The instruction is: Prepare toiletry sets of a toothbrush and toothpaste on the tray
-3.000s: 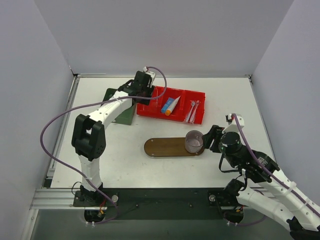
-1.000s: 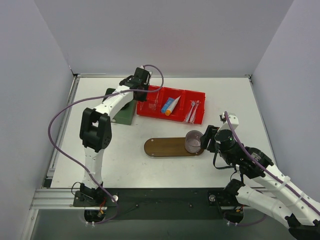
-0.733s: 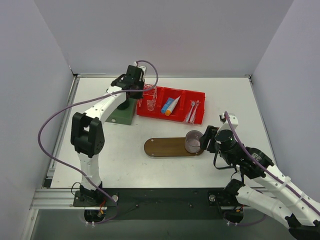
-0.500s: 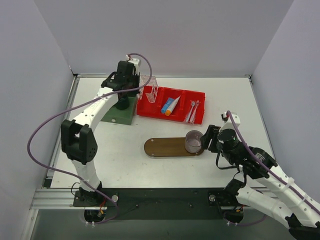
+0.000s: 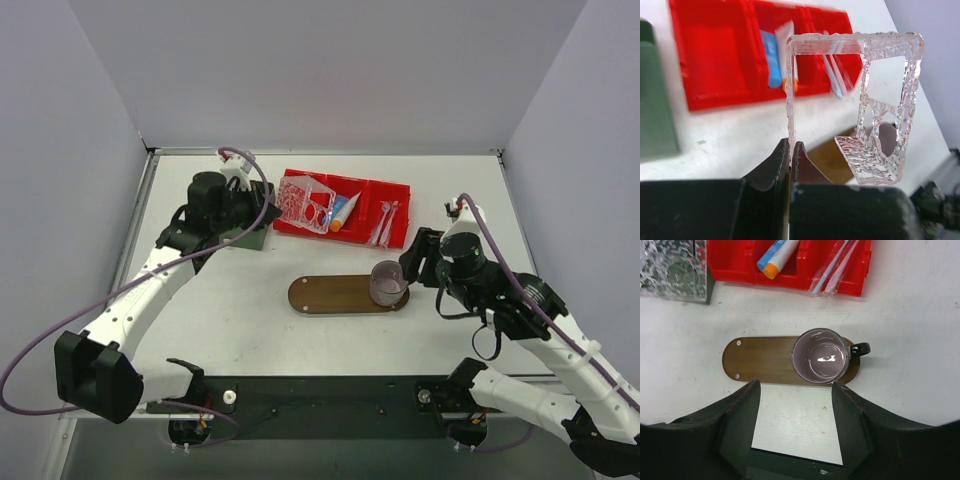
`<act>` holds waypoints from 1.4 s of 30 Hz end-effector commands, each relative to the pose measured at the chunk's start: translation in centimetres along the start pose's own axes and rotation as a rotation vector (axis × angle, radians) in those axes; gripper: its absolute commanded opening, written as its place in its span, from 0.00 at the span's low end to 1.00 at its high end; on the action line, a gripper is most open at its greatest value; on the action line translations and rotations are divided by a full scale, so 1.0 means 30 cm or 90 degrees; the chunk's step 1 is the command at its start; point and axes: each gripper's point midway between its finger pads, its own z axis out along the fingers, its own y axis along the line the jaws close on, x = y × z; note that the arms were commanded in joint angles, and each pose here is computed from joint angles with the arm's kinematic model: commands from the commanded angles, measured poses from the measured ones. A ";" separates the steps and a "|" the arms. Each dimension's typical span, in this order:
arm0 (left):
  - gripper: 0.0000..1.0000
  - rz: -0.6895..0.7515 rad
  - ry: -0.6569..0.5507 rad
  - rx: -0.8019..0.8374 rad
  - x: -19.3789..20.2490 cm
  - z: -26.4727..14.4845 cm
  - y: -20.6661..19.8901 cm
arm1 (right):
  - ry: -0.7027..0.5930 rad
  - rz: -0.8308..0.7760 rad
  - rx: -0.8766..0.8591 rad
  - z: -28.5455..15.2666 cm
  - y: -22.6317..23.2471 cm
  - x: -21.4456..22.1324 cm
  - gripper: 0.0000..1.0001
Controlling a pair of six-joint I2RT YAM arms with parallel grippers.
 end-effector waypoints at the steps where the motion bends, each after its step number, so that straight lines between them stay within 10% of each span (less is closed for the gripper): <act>1: 0.00 -0.056 -0.021 0.164 0.037 -0.033 -0.145 | 0.027 0.020 0.010 0.048 0.053 -0.015 0.53; 9: 0.00 -0.054 -0.028 0.322 0.112 -0.056 -0.266 | -0.053 0.114 -0.042 0.120 0.195 -0.077 0.49; 42: 0.00 -0.033 -0.009 0.332 0.169 -0.033 -0.284 | -0.024 0.146 -0.133 0.269 0.442 0.023 0.43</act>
